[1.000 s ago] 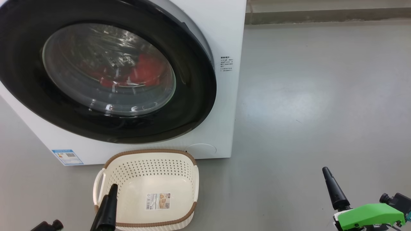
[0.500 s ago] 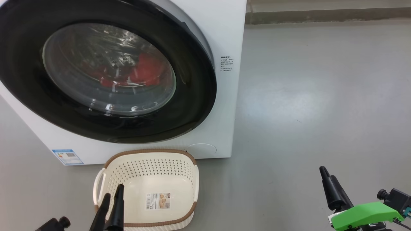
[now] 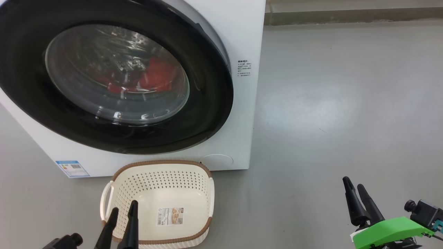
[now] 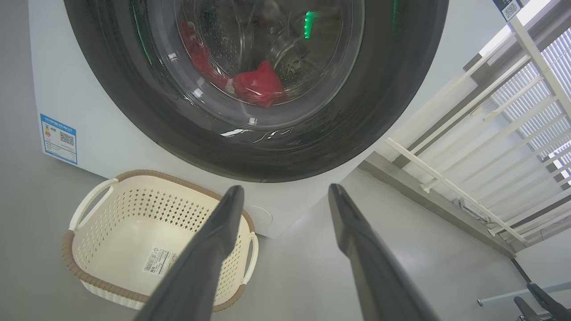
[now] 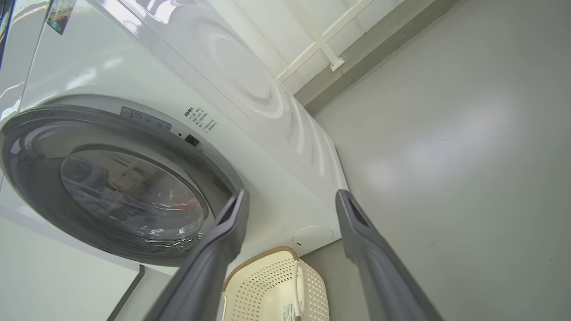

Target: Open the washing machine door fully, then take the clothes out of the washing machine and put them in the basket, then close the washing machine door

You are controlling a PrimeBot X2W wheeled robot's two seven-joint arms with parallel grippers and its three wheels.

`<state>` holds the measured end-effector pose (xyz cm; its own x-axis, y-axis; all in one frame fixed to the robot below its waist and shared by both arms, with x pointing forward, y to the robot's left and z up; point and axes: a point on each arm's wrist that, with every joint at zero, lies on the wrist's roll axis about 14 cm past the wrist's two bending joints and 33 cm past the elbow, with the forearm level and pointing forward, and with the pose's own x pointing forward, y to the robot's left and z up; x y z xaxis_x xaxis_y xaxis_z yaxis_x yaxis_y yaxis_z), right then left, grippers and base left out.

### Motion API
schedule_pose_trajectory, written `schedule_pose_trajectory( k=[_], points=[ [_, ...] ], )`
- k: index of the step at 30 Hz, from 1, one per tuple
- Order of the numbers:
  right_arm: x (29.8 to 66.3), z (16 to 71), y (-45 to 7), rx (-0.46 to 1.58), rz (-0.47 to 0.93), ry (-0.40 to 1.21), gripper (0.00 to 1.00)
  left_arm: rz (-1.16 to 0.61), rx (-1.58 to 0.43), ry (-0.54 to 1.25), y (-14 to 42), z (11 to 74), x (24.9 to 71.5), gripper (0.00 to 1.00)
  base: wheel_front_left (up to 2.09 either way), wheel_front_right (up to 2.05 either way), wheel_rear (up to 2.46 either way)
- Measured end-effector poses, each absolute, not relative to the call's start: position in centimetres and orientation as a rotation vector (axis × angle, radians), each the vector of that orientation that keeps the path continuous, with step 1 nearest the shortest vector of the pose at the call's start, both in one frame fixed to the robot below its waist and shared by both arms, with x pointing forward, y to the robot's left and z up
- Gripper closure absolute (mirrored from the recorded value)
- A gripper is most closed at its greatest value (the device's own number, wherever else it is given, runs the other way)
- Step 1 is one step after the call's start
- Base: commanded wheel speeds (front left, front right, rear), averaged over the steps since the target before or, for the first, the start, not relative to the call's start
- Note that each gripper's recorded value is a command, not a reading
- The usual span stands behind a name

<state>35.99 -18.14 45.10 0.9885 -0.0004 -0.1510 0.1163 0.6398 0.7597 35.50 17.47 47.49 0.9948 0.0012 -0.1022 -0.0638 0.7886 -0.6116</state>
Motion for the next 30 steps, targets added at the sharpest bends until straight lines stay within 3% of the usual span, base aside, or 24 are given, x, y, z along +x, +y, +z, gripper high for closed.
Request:
schedule_pose_trajectory(
  k=[30],
  points=[
    [36.1,45.7,-17.5,0.584,-0.004,0.104,0.00,-0.007,-0.311,0.003,16.9,49.4,35.4,0.00,0.00,0.00,0.00]
  ],
)
